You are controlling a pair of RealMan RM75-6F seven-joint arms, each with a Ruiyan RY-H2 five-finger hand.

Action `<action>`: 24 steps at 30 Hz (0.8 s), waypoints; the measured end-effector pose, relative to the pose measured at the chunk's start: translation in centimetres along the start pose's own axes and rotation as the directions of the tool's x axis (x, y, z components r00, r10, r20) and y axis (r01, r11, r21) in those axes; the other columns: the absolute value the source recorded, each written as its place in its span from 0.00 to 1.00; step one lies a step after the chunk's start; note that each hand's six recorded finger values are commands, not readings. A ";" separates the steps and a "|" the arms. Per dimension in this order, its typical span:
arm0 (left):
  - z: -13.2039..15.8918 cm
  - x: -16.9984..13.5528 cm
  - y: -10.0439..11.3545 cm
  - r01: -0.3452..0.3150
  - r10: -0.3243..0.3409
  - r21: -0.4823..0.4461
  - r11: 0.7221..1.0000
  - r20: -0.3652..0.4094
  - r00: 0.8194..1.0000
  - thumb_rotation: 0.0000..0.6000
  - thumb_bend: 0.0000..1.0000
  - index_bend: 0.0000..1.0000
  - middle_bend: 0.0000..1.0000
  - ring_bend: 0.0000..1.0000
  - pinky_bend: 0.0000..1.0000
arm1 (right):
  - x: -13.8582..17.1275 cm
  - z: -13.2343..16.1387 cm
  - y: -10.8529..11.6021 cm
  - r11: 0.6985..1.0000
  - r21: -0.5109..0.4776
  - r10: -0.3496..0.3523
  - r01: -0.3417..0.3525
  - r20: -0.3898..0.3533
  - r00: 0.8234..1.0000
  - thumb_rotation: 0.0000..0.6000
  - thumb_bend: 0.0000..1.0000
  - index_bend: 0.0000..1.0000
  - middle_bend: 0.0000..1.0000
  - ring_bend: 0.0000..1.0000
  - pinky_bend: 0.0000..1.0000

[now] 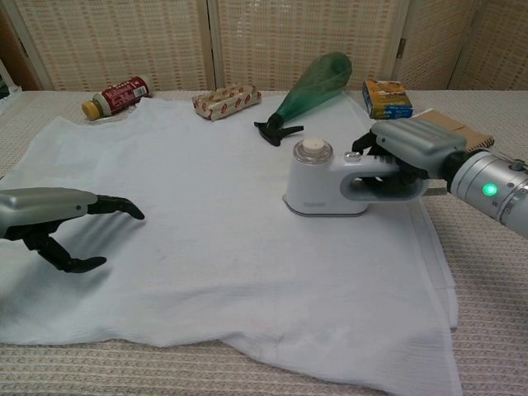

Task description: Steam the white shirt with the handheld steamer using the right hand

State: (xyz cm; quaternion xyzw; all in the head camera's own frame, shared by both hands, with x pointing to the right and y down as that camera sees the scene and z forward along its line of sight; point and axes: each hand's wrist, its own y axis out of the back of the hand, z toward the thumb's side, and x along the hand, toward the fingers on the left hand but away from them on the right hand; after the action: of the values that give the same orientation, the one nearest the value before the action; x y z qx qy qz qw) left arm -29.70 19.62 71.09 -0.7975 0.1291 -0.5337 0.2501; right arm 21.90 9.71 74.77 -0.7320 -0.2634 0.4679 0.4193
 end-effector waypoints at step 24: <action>-3.7 -4.6 4.8 -0.255 0.245 -0.165 0.953 -0.083 0.966 0.76 0.39 0.12 0.07 0.00 0.00 | 12.5 -13.6 4.8 0.992 -0.072 -0.081 0.104 0.271 0.959 1.00 0.84 0.65 0.73 0.76 0.95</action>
State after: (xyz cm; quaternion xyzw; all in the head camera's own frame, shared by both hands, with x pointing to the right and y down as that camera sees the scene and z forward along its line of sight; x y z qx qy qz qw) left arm -34.60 16.79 66.03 -0.7767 0.2828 -0.5087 0.2409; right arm 39.45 12.03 67.69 -0.6664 -0.3713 0.5305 0.3696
